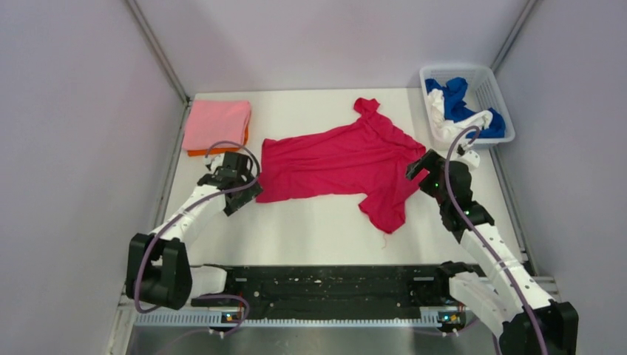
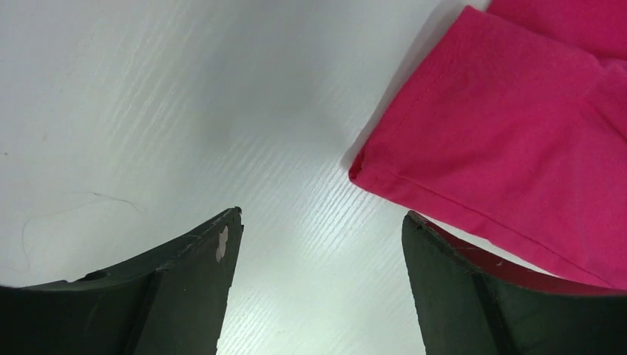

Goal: Fold and stack the t-shirts
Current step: Flatten out the tshirt

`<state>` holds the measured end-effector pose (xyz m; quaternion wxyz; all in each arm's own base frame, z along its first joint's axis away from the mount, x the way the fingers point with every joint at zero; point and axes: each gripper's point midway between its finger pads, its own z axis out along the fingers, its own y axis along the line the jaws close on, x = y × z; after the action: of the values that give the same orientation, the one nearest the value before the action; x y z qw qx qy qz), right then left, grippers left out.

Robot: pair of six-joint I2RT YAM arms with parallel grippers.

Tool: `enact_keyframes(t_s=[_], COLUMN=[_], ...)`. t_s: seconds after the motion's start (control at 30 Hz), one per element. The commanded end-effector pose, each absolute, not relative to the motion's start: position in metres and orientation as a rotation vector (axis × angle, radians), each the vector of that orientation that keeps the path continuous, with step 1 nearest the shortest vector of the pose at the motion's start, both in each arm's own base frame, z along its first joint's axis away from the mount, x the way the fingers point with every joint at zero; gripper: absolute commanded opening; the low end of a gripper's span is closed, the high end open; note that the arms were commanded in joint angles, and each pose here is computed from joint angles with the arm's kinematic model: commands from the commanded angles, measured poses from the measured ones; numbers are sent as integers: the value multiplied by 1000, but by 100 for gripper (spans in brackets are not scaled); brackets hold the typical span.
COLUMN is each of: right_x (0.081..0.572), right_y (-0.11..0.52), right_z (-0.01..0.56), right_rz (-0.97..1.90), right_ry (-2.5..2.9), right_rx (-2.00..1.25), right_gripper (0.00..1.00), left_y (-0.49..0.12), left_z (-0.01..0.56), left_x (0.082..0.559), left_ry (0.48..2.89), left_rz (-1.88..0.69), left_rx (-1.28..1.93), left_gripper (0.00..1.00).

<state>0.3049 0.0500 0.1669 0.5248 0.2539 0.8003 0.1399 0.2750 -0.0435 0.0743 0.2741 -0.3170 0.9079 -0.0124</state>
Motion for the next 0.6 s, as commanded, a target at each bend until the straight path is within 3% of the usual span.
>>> enact_keyframes(t_s=[0.0, 0.23, 0.43, 0.57], right_x=[299, 296, 295, 294], right_y=[51, 49, 48, 46], right_z=[164, 151, 147, 144], right_rz=[353, 314, 302, 291], right_ry=[1936, 1985, 1995, 1999], right_rx=[625, 626, 621, 627], right_gripper=[99, 99, 99, 99], left_y=[-42, -57, -64, -64], left_z=[73, 55, 37, 31], left_x=[294, 315, 320, 319], left_ry=[2409, 2507, 2578, 2594], left_rz=[-14, -29, -17, -8], left_rx=[-900, -900, -903, -904], left_gripper=[82, 71, 55, 54])
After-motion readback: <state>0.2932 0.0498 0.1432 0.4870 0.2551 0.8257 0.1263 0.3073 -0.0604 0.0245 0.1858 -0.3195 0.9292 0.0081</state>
